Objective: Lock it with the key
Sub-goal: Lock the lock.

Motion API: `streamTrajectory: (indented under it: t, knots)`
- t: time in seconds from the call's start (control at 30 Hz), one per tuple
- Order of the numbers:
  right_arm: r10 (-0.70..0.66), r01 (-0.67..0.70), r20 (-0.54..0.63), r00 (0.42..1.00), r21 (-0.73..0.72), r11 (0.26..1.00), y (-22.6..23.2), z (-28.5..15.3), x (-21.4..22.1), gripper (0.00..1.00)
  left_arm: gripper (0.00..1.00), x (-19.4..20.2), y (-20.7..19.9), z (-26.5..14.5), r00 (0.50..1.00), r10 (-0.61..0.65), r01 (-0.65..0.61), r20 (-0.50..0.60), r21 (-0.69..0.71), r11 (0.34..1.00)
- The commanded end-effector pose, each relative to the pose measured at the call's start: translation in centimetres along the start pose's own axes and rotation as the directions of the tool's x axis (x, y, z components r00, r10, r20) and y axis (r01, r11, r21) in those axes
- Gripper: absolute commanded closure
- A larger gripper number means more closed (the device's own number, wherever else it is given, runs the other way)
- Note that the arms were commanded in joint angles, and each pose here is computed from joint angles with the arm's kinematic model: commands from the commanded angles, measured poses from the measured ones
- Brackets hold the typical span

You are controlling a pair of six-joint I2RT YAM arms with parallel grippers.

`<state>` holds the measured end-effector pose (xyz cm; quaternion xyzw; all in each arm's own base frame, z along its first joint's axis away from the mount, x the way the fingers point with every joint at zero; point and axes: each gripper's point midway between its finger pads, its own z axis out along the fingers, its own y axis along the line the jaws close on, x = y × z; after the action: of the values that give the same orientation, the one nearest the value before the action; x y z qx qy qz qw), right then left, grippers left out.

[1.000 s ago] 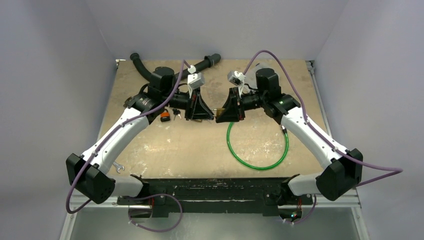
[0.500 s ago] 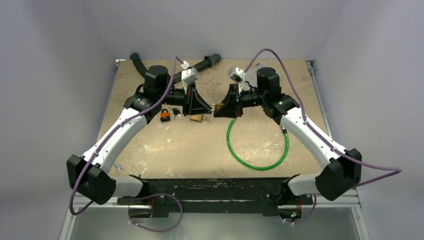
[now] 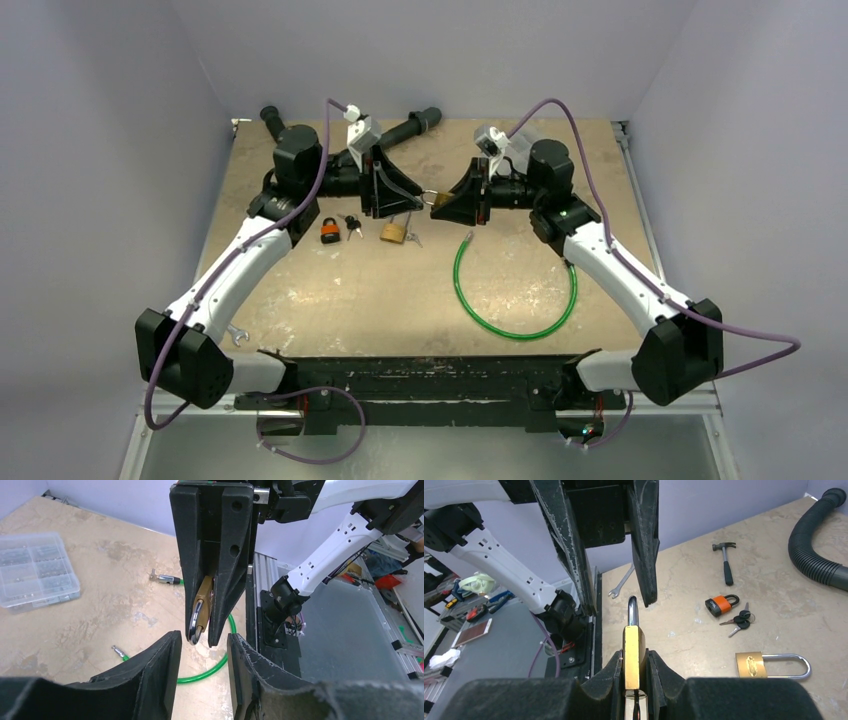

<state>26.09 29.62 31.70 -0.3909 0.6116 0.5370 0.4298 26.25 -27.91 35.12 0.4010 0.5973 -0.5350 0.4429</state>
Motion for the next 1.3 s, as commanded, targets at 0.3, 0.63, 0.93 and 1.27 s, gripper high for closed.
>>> streamTrajectory:
  t: [0.3,0.63,0.93,1.27]
  knots:
    - [-0.097,0.1,0.088,0.991,-0.034,0.994,2.4,-0.5,-3.1,1.0,0.6,-1.9,-0.3,0.7,0.996,0.027,-0.029,0.085,0.018,0.999]
    - [-0.097,0.102,0.091,0.991,-0.046,0.994,2.6,-0.4,-3.1,1.0,0.84,-1.4,-1.9,2.0,0.995,-0.01,0.004,0.095,0.062,0.998]
    - [-0.076,0.077,0.023,0.997,-0.059,0.995,2.9,-1.1,-1.8,0.5,1.0,-0.7,-1.1,1.3,0.998,-0.035,0.033,0.055,0.042,0.999]
    - [-0.068,0.068,-0.02,0.997,0.01,0.998,1.3,-3.8,-1.2,0.41,1.0,0.4,-1.2,1.0,0.999,-0.038,0.039,-0.017,0.047,0.998]
